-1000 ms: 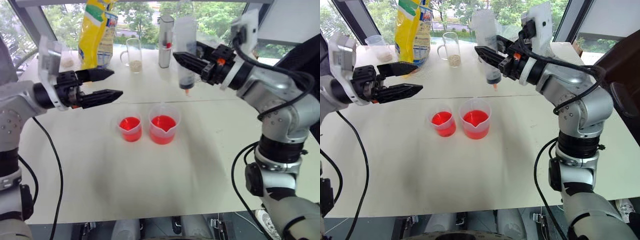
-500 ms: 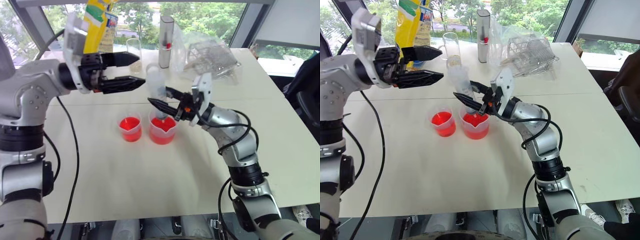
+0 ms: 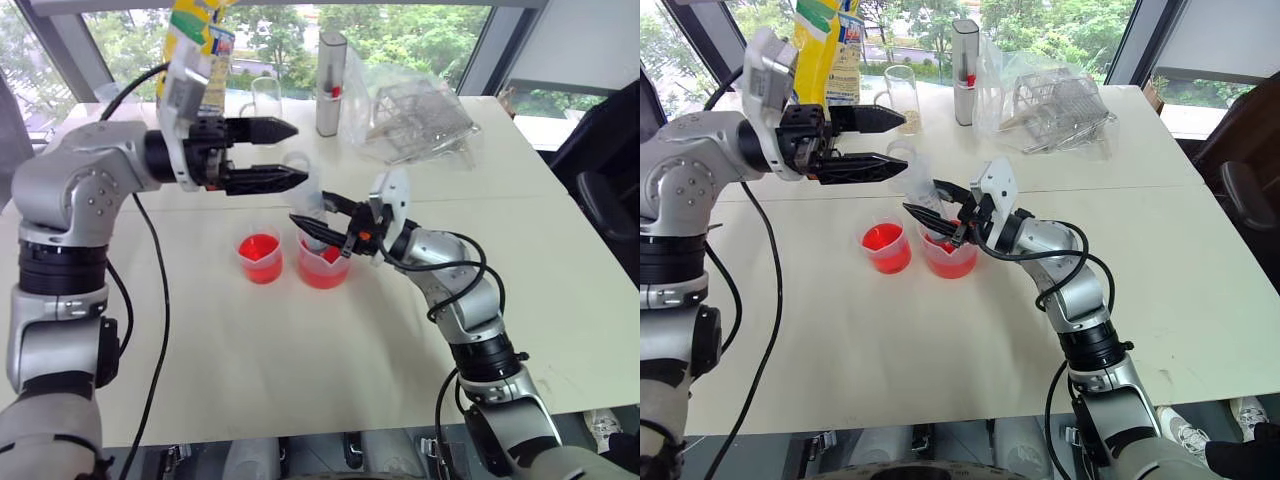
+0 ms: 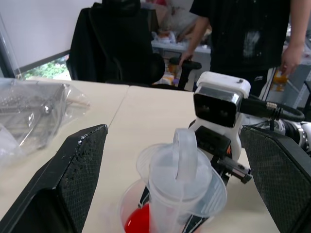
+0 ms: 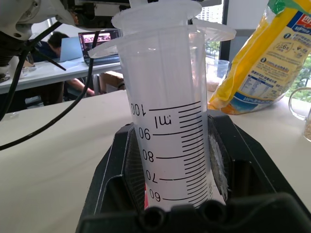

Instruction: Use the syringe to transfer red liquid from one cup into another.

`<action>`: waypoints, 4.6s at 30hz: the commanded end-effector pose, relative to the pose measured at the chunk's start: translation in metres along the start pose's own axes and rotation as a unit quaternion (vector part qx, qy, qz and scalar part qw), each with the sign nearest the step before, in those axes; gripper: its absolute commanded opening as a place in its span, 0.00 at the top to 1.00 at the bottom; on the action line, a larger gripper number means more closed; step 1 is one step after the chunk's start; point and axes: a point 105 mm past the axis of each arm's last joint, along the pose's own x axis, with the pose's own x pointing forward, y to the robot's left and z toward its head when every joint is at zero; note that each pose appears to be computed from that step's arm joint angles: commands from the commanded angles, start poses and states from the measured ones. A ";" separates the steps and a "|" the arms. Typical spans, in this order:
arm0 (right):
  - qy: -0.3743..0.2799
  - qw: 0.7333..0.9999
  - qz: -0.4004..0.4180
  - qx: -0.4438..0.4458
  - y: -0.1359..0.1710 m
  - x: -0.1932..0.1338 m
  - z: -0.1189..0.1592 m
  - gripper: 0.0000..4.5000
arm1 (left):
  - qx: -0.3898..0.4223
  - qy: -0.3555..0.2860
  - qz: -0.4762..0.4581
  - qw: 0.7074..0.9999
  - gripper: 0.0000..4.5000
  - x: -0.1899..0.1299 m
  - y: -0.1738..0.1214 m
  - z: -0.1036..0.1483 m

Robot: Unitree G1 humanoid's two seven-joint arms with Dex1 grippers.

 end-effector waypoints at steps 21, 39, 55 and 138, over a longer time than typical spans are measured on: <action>-0.006 1.000 -0.013 0.021 0.005 -0.005 -0.002 0.68 | -0.003 0.021 0.001 1.000 0.12 0.008 -0.005 -0.014; 0.011 0.999 0.008 0.049 0.015 -0.007 -0.006 0.68 | 0.005 0.005 0.007 1.000 0.98 0.016 -0.003 -0.006; 0.049 0.996 0.013 0.071 0.018 -0.012 -0.025 0.68 | 0.038 -0.018 0.026 0.999 0.98 0.017 0.008 0.014; -0.071 0.994 0.086 0.019 0.017 0.076 0.059 0.68 | 0.076 -0.092 0.079 0.990 0.01 -0.037 0.006 0.035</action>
